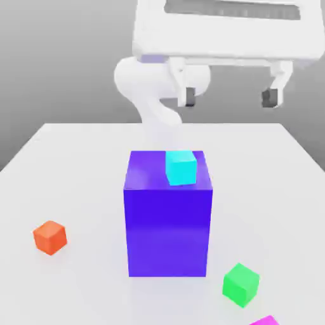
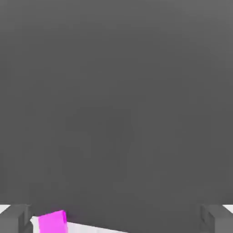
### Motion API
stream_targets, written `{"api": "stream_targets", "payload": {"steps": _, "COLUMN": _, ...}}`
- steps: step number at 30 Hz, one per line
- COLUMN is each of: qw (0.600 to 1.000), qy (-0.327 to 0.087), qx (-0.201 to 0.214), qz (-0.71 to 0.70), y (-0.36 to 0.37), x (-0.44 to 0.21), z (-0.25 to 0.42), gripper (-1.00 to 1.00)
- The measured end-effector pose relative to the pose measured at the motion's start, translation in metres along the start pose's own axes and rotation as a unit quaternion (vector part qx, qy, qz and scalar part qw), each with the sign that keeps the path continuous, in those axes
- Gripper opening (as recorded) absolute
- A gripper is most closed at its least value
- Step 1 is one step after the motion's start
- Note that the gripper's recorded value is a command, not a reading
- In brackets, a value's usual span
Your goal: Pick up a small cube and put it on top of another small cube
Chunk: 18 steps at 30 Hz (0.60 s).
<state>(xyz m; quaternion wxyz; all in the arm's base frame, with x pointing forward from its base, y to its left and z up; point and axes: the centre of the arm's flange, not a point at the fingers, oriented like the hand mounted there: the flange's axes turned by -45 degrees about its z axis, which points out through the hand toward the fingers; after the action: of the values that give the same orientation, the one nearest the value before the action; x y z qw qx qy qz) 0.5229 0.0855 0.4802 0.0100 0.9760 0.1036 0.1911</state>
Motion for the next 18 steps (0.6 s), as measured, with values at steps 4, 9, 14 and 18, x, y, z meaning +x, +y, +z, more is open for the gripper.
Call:
{"api": "stream_targets", "payload": {"steps": 4, "qw": 0.998, "qy": -0.045, "qx": 0.011, "qz": -0.029, "y": -0.026, "x": -0.003, "z": 0.069, "gripper": 0.00}}
{"api": "stream_targets", "payload": {"steps": 9, "qw": 0.993, "qy": -0.102, "qx": 0.025, "qz": -0.060, "y": -0.054, "x": -0.021, "z": 0.154, "gripper": 0.00}}
{"api": "stream_targets", "payload": {"steps": 14, "qw": 0.982, "qy": -0.158, "qx": 0.042, "qz": -0.091, "y": -0.085, "x": -0.054, "z": 0.236, "gripper": 0.00}}
{"api": "stream_targets", "payload": {"steps": 18, "qw": 0.976, "qy": -0.183, "qx": 0.050, "qz": -0.105, "y": -0.102, "x": -0.082, "z": 0.296, "gripper": 0.00}}
